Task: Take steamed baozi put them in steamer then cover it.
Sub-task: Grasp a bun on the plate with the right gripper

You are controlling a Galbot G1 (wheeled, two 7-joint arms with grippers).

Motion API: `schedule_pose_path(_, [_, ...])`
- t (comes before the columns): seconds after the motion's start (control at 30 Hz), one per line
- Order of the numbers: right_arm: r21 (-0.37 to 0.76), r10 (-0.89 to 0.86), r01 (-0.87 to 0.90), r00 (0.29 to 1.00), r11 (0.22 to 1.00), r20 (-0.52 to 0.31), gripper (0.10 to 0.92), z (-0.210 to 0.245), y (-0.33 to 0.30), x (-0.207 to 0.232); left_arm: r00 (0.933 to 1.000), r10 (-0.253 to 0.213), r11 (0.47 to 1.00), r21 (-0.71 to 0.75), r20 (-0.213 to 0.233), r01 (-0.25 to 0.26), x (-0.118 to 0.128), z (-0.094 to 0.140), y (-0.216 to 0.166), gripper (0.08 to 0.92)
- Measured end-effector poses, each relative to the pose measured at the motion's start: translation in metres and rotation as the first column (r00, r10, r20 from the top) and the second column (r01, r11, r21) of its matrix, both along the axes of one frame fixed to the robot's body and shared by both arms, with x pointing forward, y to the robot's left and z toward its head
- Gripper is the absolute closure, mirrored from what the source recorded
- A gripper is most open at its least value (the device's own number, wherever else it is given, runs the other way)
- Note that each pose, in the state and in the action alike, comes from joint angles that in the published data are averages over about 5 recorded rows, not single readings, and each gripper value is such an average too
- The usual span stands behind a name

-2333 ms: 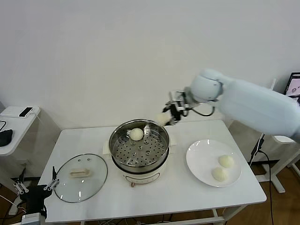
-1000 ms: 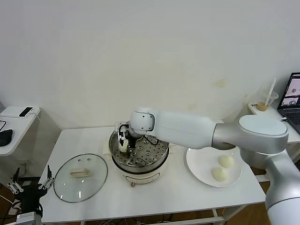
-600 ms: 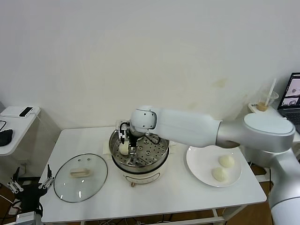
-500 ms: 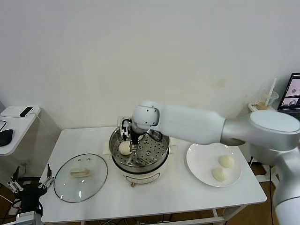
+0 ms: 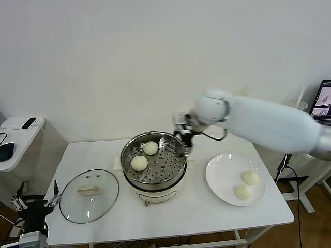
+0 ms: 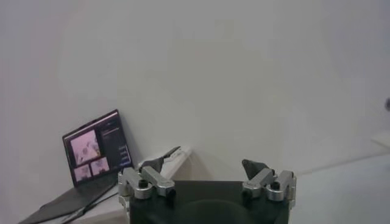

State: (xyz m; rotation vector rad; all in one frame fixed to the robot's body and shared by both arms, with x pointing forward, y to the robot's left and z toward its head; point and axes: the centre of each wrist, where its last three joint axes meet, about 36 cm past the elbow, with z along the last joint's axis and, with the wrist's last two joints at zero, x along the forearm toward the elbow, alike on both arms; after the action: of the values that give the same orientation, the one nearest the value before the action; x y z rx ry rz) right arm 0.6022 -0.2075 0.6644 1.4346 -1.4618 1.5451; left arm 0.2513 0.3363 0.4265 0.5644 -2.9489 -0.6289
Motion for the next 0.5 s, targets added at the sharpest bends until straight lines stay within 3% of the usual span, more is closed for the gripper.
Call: schedule_pose_path(0.5, [-0.127,-0.058,0.053,0.998,0.99,-0.038,0.2,-0.07,-0.125,-0.037,0.9998,-0.006,1.0,-0.007,-0.021,0.006,0.0,-0.008,-0.003,0.177])
